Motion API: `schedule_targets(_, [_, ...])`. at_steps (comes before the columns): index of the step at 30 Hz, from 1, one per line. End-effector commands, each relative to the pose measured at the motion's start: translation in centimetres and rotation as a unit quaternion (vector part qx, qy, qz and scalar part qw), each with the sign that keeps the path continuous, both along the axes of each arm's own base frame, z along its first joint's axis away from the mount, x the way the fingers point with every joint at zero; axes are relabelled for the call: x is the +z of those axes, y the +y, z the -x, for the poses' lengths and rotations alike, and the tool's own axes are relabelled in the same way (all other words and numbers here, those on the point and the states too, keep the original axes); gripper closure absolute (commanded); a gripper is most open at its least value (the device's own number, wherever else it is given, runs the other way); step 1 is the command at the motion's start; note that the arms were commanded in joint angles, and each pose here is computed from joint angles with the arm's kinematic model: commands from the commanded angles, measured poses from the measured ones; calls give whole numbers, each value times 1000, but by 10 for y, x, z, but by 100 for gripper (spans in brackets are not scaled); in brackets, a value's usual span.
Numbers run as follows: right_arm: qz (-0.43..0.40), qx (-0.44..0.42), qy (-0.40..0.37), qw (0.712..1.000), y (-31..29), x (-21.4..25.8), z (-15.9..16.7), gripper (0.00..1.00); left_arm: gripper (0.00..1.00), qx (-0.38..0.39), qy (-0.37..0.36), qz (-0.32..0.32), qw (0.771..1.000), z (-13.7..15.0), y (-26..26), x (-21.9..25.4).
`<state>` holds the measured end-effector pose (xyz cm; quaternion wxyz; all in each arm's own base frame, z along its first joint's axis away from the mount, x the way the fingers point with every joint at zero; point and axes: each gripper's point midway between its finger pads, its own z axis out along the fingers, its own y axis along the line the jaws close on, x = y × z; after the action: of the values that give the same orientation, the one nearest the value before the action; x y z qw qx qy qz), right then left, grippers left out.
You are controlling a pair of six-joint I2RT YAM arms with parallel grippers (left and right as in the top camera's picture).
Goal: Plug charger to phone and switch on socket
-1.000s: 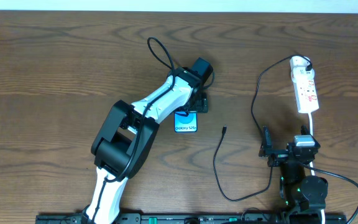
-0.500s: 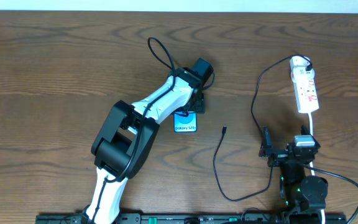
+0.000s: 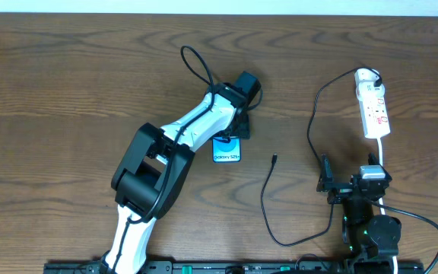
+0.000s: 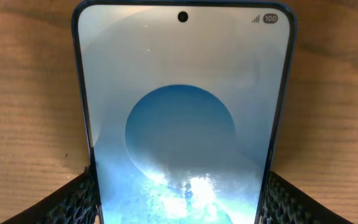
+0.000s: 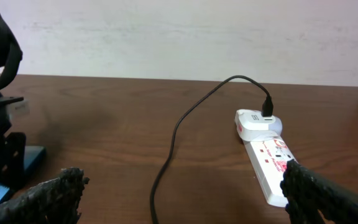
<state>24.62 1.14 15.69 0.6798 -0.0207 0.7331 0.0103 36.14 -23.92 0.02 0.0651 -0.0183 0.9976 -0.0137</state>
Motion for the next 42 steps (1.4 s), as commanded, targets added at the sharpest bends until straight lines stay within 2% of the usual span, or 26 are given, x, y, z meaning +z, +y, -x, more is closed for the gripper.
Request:
schedule_targets(1, [6,0,0,1000,0,-1,0,1,28,1,-3,11,1000,7,3,20])
schedule_targets(14, [6,0,0,1000,0,-1,0,1,28,5,-80,68,994,10,4,119])
schedule_targets(16, [6,0,0,1000,0,-1,0,1,28,1,-75,89,993,16,0,129])
schedule_targets(20, [6,0,0,1000,0,-1,0,1,28,-15,-37,183,982,32,-20,151])
schedule_targets(22, [6,0,0,1000,0,-1,0,1,28,-23,-7,246,969,42,-31,165])
schedule_targets(26, [6,0,0,1000,0,-1,0,1,28,-39,52,371,926,53,-46,195])
schedule_targets(29, [6,0,0,1000,0,-1,0,1,28,-38,106,484,868,55,-50,231])
schedule_targets(35, [6,0,0,1000,0,-1,0,1,28,29,168,567,806,42,-33,266])
schedule_targets(38, [6,0,0,1000,0,-1,0,1,28,92,203,574,788,34,-21,270])
schedule_targets(42, [6,0,0,1000,0,-1,0,1,28,131,224,579,773,28,-12,274])
